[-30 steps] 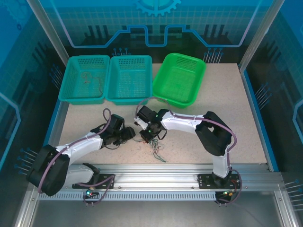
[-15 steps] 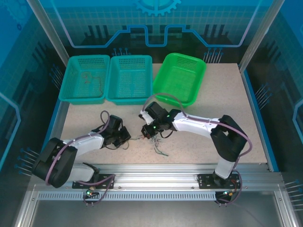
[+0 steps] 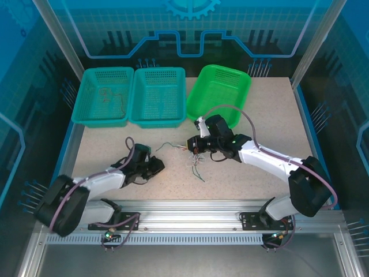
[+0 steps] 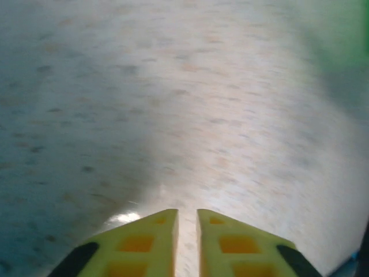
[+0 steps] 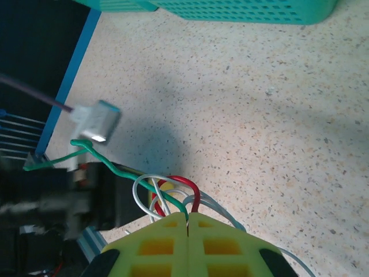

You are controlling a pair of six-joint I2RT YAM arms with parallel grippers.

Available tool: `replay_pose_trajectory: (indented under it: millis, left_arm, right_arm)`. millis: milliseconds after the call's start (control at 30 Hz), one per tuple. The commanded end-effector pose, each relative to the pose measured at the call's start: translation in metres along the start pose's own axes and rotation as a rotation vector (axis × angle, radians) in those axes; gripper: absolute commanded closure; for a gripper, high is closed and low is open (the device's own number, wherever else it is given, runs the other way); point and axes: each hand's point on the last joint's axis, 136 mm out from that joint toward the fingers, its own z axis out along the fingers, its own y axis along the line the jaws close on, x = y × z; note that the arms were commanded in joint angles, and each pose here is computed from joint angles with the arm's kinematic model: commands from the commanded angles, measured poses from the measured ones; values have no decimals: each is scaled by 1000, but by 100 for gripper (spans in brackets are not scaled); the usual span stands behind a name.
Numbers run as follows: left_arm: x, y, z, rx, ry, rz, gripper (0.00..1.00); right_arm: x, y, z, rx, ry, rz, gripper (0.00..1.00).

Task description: Untangle the cables

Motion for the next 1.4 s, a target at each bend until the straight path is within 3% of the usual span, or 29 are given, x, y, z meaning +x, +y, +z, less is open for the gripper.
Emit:
replay_pose_trajectory:
  millis: [0,67,167,300,433,600,700,767,833,967,1100,1367]
  left_arm:
    - [-18,-66,-41,279,-135,133,76]
    - [-20,-86,-62,399,-180,103,71]
    - [-15,-100,-75,456,-178,68,66]
    - [-7,-121,-67,493,-118,59,38]
    - [-21,-133,-52,477,-142,13,17]
    - [-42,-173,-58,585,-194,7,12]
    - [-52,-172,-51,555,-217,-49,24]
    - [-56,-168,-48,537,-231,-79,55]
    - [-57,-167,-48,533,-237,-71,78]
    - [-55,-166,-51,522,-240,-35,100]
    - [-53,-155,-54,479,-249,-8,100]
    - [-69,-117,-82,397,-344,-39,100]
  right_arm:
    - [-6,-28,-9,70,-45,210,100]
    - [-6,-42,-11,96,-56,338,100]
    - [-10,-33,-8,50,-59,382,100]
    - [-17,-6,-6,-30,-57,369,100]
    - [-21,21,-7,-113,-49,350,100]
    - [-16,50,-11,-187,-12,305,100]
    - [-14,66,-14,-237,3,284,100]
    - [-13,70,-16,-243,1,292,100]
    - [-14,66,-17,-239,-21,337,100]
    - [-20,68,-23,-296,-62,387,100]
    - [-24,65,-31,-292,-75,379,100]
    - [-25,-21,-75,-138,-252,536,100]
